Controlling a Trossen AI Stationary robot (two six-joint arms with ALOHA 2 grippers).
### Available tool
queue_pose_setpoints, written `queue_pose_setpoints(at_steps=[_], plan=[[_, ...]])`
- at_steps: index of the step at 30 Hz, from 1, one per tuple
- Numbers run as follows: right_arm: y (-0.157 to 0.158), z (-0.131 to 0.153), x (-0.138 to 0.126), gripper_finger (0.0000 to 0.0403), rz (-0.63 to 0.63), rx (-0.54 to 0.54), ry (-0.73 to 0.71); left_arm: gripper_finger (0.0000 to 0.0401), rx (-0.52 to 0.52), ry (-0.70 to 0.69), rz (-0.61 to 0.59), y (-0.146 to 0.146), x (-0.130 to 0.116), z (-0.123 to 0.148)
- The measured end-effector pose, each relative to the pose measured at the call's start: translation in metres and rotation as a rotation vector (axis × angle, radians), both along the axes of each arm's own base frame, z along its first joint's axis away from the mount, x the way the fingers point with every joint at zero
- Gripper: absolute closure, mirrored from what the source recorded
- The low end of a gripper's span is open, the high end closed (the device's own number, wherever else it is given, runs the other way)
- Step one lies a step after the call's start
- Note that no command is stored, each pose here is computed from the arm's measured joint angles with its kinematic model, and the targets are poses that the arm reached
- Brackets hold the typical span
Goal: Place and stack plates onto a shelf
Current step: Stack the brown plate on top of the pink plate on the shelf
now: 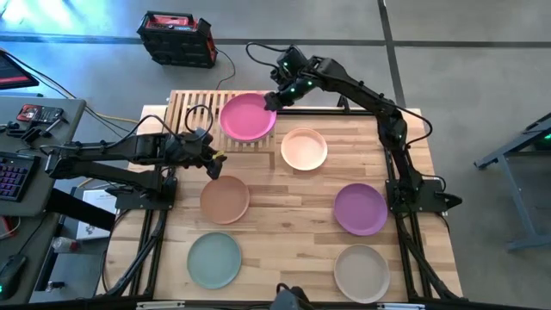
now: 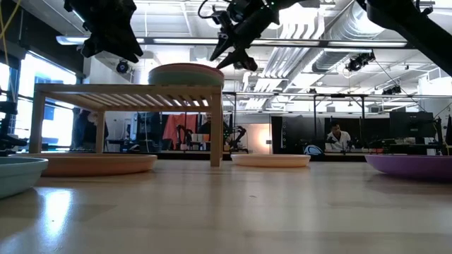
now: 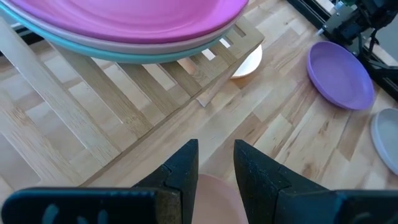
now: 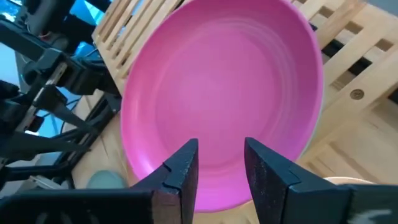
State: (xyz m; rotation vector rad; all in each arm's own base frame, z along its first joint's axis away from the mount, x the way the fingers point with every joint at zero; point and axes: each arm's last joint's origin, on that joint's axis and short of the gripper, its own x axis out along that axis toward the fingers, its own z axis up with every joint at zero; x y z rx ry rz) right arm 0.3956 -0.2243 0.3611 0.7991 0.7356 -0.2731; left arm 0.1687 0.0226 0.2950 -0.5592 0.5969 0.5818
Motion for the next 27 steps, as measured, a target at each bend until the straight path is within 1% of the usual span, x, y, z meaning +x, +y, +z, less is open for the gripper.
queue_pose_setpoints(at_steps=[3, 8, 16, 21, 25, 27], plan=[[0.002, 0.004, -0.002, 0.0295, -0.003, 0.003, -0.003, 0.0311, 0.009, 0.005, -0.013, 0.000, 0.000, 0.000], [0.012, 0.022, -0.010, 0.0295, -0.010, -0.037, -0.030, 0.0311, 0.020, 0.013, -0.028, 0.000, 0.000, 0.000], [0.042, 0.050, -0.019, 0.0295, -0.026, -0.124, -0.046, 0.0311, 0.010, 0.005, -0.053, -0.001, -0.002, 0.001], [0.065, 0.063, -0.022, 0.0295, -0.006, -0.128, -0.060, 0.0311, 0.048, 0.012, -0.090, -0.001, -0.003, 0.002], [0.087, 0.061, -0.023, 0.0295, 0.001, -0.119, 0.017, 0.0311, 0.076, 0.027, -0.133, -0.001, -0.003, 0.002], [0.099, 0.060, -0.023, 0.0295, 0.001, -0.138, 0.072, 0.0311, 0.087, 0.028, -0.160, -0.002, -0.003, 0.003]])
